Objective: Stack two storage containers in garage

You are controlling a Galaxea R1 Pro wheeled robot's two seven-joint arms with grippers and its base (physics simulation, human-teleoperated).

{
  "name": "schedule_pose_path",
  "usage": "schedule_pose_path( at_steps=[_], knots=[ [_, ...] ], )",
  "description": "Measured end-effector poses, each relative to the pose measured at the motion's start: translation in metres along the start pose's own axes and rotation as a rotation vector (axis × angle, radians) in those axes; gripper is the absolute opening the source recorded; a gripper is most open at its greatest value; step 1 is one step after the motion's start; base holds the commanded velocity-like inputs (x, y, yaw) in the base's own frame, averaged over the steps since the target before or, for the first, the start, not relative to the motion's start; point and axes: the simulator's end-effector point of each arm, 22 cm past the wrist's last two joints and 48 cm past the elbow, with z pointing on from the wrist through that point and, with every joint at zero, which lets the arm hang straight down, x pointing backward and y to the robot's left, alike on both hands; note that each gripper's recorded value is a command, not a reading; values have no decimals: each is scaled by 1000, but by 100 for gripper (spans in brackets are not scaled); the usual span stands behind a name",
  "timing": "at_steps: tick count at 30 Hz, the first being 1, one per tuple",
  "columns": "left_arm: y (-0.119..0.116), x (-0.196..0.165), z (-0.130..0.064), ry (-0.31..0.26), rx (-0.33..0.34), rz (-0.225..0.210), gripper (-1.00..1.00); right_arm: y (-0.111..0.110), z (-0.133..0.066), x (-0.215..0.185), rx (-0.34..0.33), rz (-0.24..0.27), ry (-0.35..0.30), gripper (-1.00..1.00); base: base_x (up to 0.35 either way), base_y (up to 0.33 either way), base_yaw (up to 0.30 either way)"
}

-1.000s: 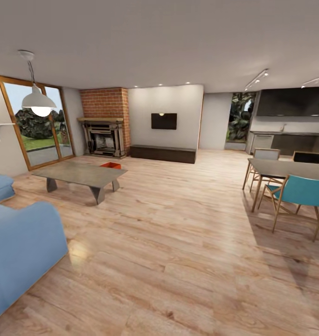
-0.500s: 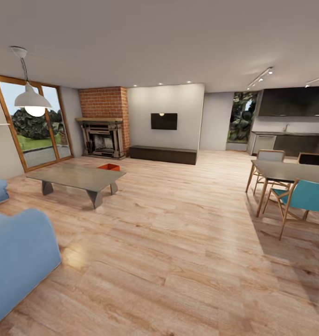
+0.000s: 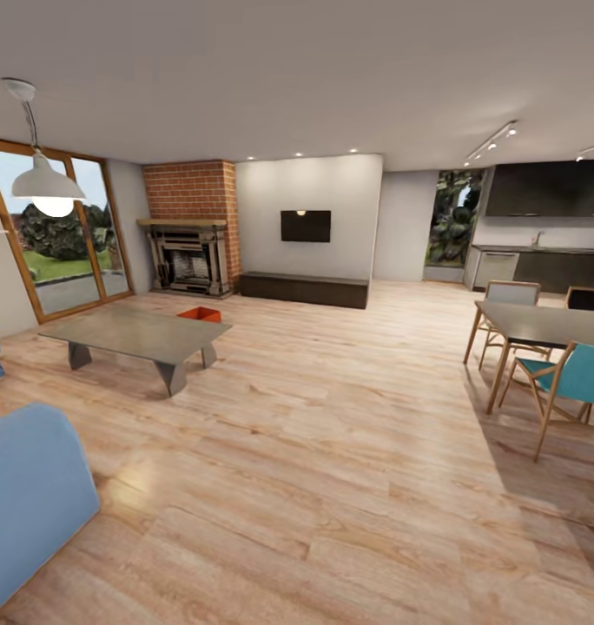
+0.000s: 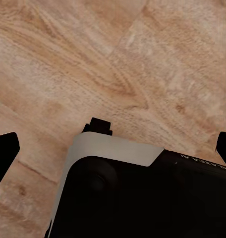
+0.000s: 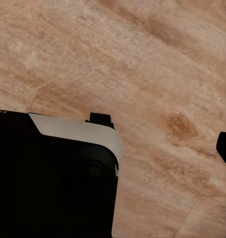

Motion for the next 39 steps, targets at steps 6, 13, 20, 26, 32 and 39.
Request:
schedule_pose_path(
  at_steps=[6,13,20,26,32,39],
  knots=[
    [0,0,0,0,0,0,100,0,0,0,0,-1,0,100,325,0,0],
    [0,0,0,0,0,0,100,0,0,0,-1,0,0,100,325,0,0],
    [0,0,0,0,0,0,100,0,0,0,-1,-1,0,100,325,0,0],
    [0,0,0,0,0,0,100,0,0,0,-1,0,0,100,325,0,0],
    [0,0,0,0,0,0,100,0,0,0,0,-1,0,100,325,0,0],
    [0,0,0,0,-1,0,100,0,0,0,-1,-1,0,100,325,0,0]
  ],
)
